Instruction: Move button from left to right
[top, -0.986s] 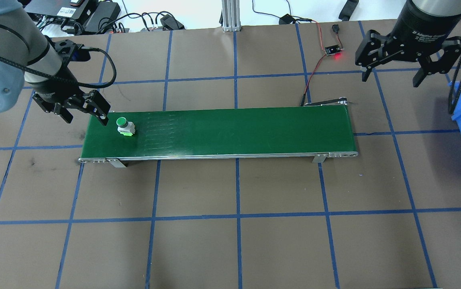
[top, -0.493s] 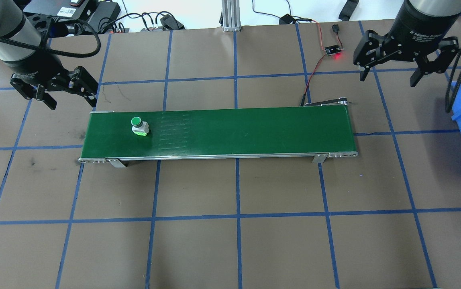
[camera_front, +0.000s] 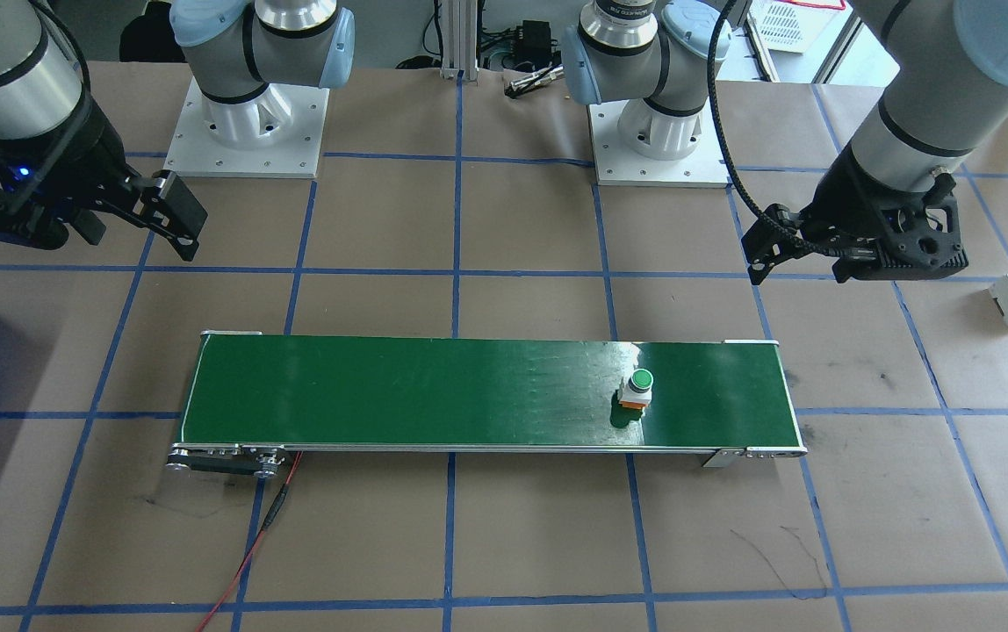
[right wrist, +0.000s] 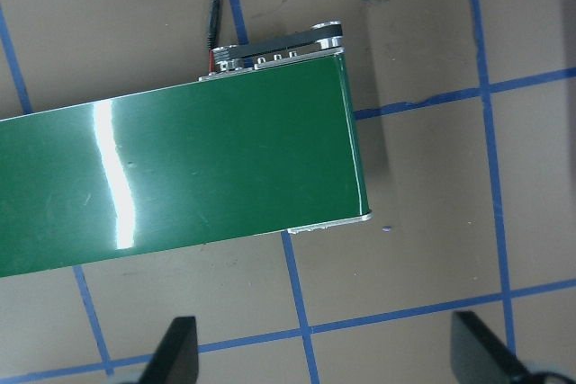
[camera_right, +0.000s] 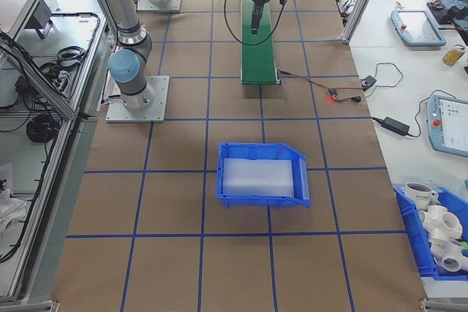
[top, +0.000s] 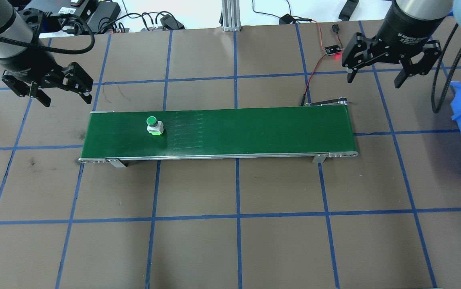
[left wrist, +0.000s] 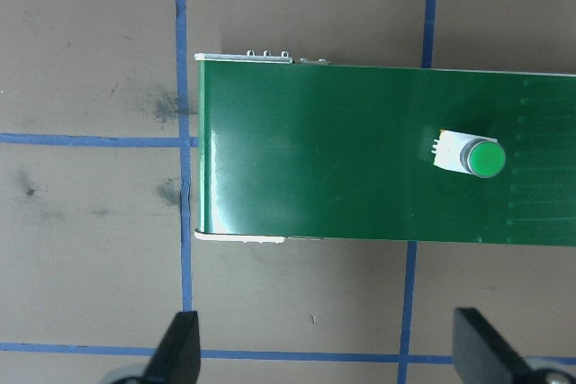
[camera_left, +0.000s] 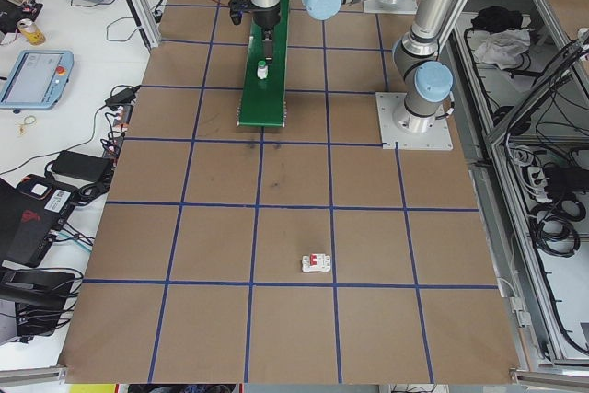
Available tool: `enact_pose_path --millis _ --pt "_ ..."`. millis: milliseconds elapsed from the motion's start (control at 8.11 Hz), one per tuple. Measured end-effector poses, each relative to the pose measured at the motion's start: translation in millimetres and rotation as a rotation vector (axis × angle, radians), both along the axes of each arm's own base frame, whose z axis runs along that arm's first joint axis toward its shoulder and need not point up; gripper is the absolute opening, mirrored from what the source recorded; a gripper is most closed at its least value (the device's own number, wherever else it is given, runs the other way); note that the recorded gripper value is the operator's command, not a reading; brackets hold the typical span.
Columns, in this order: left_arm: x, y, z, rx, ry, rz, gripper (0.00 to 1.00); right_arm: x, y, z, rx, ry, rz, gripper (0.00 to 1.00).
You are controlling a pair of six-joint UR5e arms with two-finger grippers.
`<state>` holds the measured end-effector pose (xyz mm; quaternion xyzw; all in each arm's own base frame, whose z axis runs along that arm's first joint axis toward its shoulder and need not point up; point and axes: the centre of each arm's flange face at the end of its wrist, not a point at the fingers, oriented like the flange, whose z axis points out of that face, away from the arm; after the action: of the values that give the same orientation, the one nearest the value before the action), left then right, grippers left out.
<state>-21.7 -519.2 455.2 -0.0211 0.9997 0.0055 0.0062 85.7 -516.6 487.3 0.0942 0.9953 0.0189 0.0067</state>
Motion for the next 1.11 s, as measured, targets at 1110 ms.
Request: enact_pose_path --millis 1110 --pt "2.9 -6.6 -7.3 0.002 0.002 0.016 1.0 5.4 -13.6 -32.8 0.038 -0.065 0.106 1.0"
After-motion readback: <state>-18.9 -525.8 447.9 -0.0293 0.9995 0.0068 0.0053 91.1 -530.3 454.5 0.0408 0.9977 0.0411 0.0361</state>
